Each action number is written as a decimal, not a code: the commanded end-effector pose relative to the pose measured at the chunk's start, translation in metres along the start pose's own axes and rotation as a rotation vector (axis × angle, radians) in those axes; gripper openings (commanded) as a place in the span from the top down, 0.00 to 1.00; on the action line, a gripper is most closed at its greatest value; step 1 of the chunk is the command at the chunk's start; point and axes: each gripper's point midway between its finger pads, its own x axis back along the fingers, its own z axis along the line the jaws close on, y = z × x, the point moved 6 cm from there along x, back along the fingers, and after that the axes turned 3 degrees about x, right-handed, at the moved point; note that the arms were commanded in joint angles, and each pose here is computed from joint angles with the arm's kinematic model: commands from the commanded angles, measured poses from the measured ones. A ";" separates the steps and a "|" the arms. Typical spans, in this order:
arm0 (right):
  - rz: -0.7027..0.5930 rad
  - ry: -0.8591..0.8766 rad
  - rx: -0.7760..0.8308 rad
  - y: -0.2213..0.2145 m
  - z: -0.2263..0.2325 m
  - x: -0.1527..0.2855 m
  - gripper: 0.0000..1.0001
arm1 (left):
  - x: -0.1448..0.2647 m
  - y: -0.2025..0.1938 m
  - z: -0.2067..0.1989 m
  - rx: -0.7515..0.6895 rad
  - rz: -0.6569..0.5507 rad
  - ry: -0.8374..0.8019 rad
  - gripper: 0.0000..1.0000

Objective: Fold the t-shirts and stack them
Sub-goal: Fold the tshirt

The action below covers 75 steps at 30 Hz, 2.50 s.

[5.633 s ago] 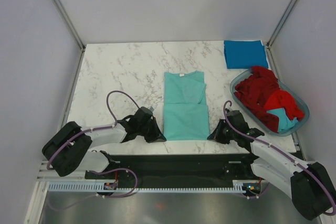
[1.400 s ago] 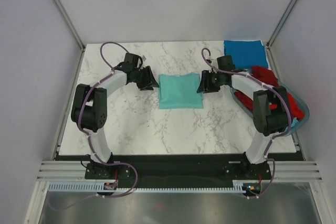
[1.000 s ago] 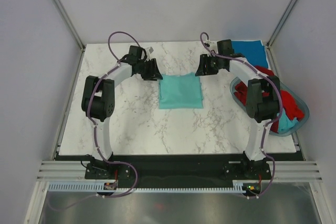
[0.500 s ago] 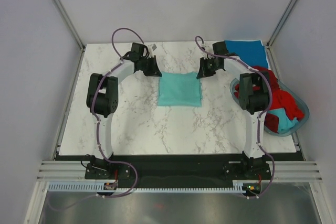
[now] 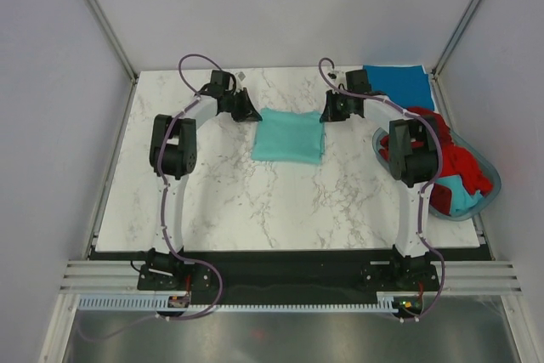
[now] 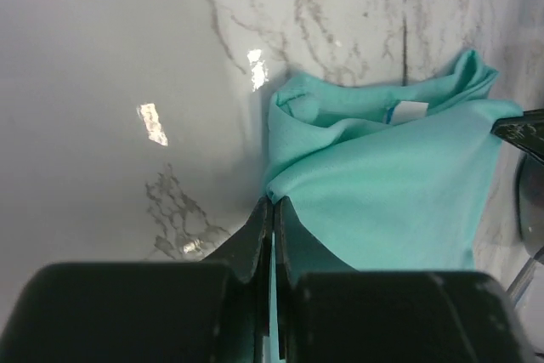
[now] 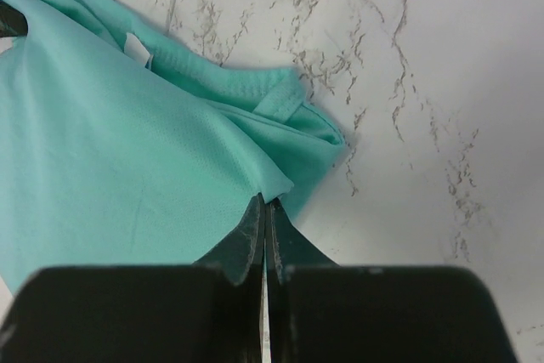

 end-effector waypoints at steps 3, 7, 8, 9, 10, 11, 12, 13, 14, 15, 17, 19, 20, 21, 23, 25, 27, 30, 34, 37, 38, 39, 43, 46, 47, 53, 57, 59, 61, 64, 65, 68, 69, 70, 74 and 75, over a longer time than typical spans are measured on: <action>-0.081 -0.057 -0.016 0.021 -0.004 0.009 0.91 | -0.004 0.016 0.003 0.061 -0.010 -0.051 0.82; -0.130 -0.057 -0.057 0.036 0.008 0.030 0.65 | 0.016 0.028 -0.017 0.040 -0.033 -0.110 0.66; -0.143 -0.050 -0.059 0.040 0.015 0.041 0.54 | 0.028 0.036 -0.026 0.026 -0.057 -0.124 0.63; -0.149 -0.041 -0.083 0.041 0.019 0.047 0.52 | 0.035 0.038 -0.029 0.028 -0.065 -0.129 0.60; -0.166 -0.038 -0.088 0.045 0.024 0.058 0.49 | 0.043 0.043 -0.030 0.027 -0.079 -0.131 0.58; -0.142 -0.035 -0.110 0.036 0.027 0.060 0.45 | 0.060 0.049 -0.042 0.011 -0.110 -0.142 0.57; -0.130 -0.013 -0.126 0.033 0.031 0.065 0.44 | 0.065 0.045 -0.040 0.020 -0.106 -0.132 0.55; -0.109 0.004 -0.138 0.023 0.037 0.070 0.41 | 0.074 0.045 -0.041 0.024 -0.119 -0.123 0.54; -0.096 0.030 -0.142 0.018 0.042 0.073 0.38 | 0.086 0.040 -0.044 0.029 -0.133 -0.096 0.53; -0.084 0.037 -0.137 0.012 0.047 0.075 0.37 | 0.093 0.035 -0.047 0.029 -0.136 -0.090 0.53; -0.050 0.035 -0.137 -0.005 0.050 0.081 0.36 | 0.100 0.023 -0.049 0.037 -0.126 -0.076 0.53; -0.028 0.050 -0.128 -0.015 0.053 0.083 0.40 | 0.112 0.004 -0.051 0.057 -0.114 -0.054 0.53; -0.005 0.055 -0.138 -0.024 0.053 0.082 0.44 | 0.113 -0.003 -0.054 0.047 -0.109 -0.047 0.53; 0.003 0.064 -0.140 -0.027 0.055 0.081 0.50 | 0.111 -0.017 -0.061 0.030 -0.087 -0.046 0.53; 0.024 0.110 -0.141 -0.033 0.064 0.082 0.65 | 0.104 -0.031 -0.068 0.012 -0.051 -0.053 0.54; 0.047 0.179 -0.128 -0.039 0.081 0.080 0.66 | 0.090 -0.050 -0.074 -0.001 0.001 -0.057 0.55; 0.065 0.233 -0.116 -0.042 0.096 0.078 0.66 | 0.078 -0.064 -0.077 -0.010 0.032 -0.042 0.55; 0.085 0.289 -0.110 -0.044 0.110 0.068 0.68 | 0.064 -0.076 -0.077 -0.010 0.065 -0.028 0.55; 0.120 0.421 -0.104 -0.038 0.128 0.053 0.75 | 0.050 -0.084 -0.074 -0.008 0.077 0.010 0.56; 0.182 0.427 -0.127 -0.053 0.123 0.037 0.80 | 0.042 -0.092 -0.062 0.005 0.088 0.059 0.56; 0.194 0.416 -0.128 -0.057 0.121 0.034 0.80 | 0.039 -0.098 -0.056 0.015 0.106 0.072 0.56; 0.214 0.388 -0.130 -0.065 0.113 0.027 0.81 | 0.037 -0.101 -0.053 0.020 0.116 0.078 0.56; 0.292 0.284 -0.163 -0.089 0.090 0.020 0.83 | 0.030 -0.115 -0.039 0.044 0.155 0.105 0.56; 0.290 0.237 -0.161 -0.092 0.082 0.027 0.84 | 0.026 -0.113 -0.016 -0.015 0.106 0.237 0.56; 0.287 0.228 -0.160 -0.091 0.081 0.030 0.84 | 0.027 -0.113 -0.014 -0.019 0.102 0.248 0.56; 0.220 0.208 -0.133 -0.069 0.091 0.057 0.84 | 0.035 -0.103 -0.029 -0.027 0.077 0.207 0.56; 0.235 0.150 -0.132 -0.078 0.084 0.058 0.85 | 0.042 -0.096 -0.036 -0.036 0.051 0.200 0.56; 0.261 0.119 -0.146 -0.090 0.076 0.055 0.85 | 0.041 -0.099 -0.031 -0.035 0.055 0.221 0.56; 0.282 0.091 -0.151 -0.100 0.070 0.051 0.86 | 0.039 -0.101 -0.027 -0.029 0.063 0.229 0.56; 0.296 0.029 -0.155 -0.107 0.061 0.048 0.87 | 0.034 -0.108 -0.021 -0.015 0.086 0.241 0.56; 0.297 0.024 -0.159 -0.108 0.060 0.048 0.87 | 0.034 -0.109 -0.021 -0.012 0.090 0.236 0.56; 0.273 0.025 -0.155 -0.100 0.062 0.053 0.87 | 0.038 -0.108 -0.027 -0.011 0.093 0.211 0.56; 0.244 0.033 -0.150 -0.091 0.067 0.060 0.86 | 0.044 -0.104 -0.034 -0.020 0.078 0.195 0.56; 0.223 0.037 -0.146 -0.084 0.069 0.064 0.85 | 0.048 -0.103 -0.038 -0.024 0.071 0.187 0.55; 0.130 0.039 -0.131 -0.053 0.078 0.080 0.67 | 0.069 -0.089 -0.056 -0.043 0.019 0.152 0.54; 0.096 0.033 -0.120 -0.039 0.078 0.081 0.66 | 0.073 -0.083 -0.057 -0.038 0.001 0.148 0.53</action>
